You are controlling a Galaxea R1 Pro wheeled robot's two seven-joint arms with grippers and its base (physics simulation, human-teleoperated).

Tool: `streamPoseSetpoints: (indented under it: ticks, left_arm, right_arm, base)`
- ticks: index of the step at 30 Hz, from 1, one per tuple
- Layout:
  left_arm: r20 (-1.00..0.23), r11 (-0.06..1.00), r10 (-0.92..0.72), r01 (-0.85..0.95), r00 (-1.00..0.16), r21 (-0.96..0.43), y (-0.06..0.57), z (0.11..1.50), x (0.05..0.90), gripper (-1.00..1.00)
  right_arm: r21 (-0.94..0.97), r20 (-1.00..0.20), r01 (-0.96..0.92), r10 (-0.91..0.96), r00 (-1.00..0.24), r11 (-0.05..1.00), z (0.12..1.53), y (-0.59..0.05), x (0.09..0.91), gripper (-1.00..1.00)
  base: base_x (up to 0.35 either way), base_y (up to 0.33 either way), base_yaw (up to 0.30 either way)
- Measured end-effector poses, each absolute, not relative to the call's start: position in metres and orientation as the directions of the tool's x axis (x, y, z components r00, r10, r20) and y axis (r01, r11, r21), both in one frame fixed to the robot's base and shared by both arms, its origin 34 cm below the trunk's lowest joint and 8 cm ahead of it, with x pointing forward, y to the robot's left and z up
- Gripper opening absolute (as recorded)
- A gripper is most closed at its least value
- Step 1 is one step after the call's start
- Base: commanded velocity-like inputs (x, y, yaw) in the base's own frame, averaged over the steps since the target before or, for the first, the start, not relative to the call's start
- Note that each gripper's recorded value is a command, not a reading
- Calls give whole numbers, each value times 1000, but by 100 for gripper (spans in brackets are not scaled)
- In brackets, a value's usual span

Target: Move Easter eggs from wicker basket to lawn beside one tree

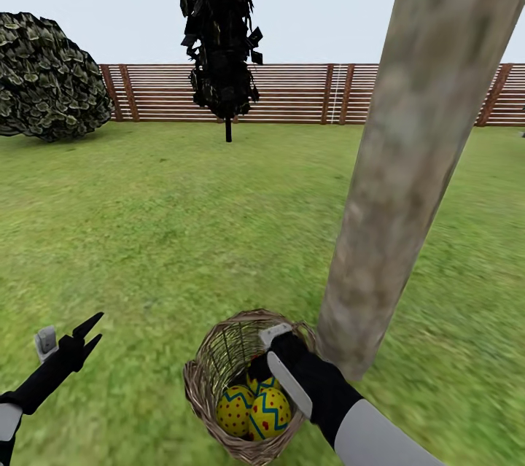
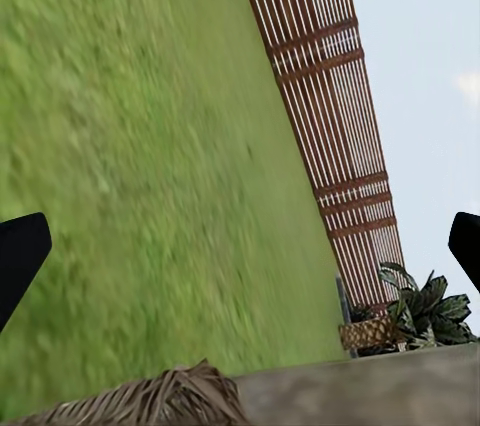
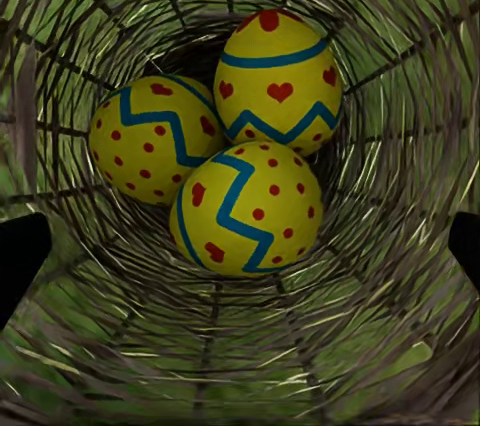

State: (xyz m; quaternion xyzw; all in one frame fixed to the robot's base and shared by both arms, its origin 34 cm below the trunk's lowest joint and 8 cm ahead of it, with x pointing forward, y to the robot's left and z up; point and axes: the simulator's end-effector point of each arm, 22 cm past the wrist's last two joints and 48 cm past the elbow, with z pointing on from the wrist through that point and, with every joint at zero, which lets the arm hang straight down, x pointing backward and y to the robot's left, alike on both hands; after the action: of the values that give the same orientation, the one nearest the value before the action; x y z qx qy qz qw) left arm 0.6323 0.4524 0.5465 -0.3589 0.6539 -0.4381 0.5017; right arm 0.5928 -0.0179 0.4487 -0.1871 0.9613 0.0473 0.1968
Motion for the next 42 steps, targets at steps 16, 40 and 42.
streamPoseSetpoints:
  ticks: [16, 40, 42]
  left_arm:
    - [-328, 342, -917, -24, -229, -939, 450, 548, 633, 100]
    - [-315, 324, -921, -2, -228, -946, 439, 554, 636, 100]
    - [-314, 323, -921, -3, -228, -946, 438, 554, 636, 100]
  right_arm:
    - [43, -405, -343, -298, -864, 938, 450, -15, 594, 100]
    - [60, -382, -284, -241, -892, 957, 444, -22, 588, 100]
    - [58, -382, -284, -241, -892, 957, 444, -23, 588, 100]
  base:
    - [0, 95, -4]
    - [0, 144, -156]
    - [0, 302, -4]
